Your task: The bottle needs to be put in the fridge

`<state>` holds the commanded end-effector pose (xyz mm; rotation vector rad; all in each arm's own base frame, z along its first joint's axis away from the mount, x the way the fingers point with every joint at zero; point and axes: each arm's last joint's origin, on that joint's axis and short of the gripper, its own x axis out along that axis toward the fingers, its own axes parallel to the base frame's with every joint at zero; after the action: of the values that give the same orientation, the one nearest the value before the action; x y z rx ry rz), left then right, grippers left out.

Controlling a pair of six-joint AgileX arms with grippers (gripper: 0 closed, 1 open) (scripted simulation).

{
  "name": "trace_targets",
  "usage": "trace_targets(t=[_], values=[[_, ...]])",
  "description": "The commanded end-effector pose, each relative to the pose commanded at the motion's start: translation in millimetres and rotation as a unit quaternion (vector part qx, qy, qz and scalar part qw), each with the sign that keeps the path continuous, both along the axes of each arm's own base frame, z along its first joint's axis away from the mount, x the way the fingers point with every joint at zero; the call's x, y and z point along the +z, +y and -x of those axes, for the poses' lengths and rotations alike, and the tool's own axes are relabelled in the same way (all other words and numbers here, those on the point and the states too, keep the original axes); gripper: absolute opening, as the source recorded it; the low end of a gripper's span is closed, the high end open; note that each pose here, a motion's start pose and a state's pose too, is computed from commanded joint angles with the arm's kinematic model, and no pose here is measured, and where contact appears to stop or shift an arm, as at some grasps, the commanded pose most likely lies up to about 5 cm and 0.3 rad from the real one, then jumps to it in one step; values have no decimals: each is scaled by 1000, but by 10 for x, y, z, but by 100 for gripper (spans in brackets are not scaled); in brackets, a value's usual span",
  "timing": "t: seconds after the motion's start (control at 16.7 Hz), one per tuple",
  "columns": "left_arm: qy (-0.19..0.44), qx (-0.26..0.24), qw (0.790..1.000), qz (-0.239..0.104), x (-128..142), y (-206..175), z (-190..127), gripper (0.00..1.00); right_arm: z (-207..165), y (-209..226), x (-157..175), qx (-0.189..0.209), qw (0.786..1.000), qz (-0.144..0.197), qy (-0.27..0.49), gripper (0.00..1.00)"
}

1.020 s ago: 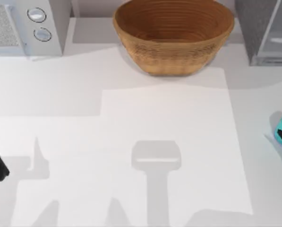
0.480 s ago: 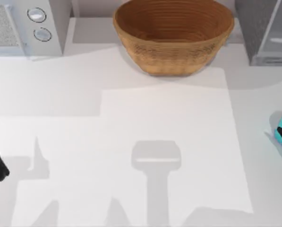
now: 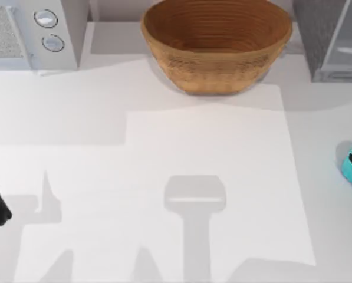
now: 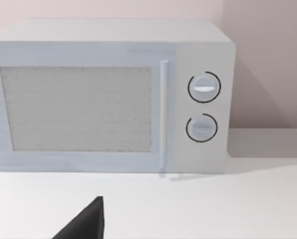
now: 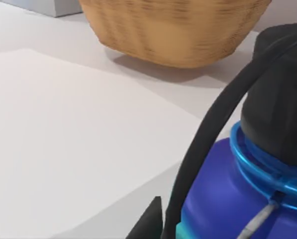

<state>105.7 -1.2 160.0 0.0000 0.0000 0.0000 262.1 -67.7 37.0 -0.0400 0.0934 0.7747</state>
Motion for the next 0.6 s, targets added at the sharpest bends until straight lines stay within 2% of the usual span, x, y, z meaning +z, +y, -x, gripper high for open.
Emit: trace_targets(t=[0.06,0.12,0.6], values=[[0,0,1000,0,0,0,0,100,0,0,0,0,1000,0,0,3],[0,0,1000,0,0,0,0,100,0,0,0,0,1000,0,0,1],[0,0,1000,0,0,0,0,100,2,-5,0,-1,1000,0,1,1]])
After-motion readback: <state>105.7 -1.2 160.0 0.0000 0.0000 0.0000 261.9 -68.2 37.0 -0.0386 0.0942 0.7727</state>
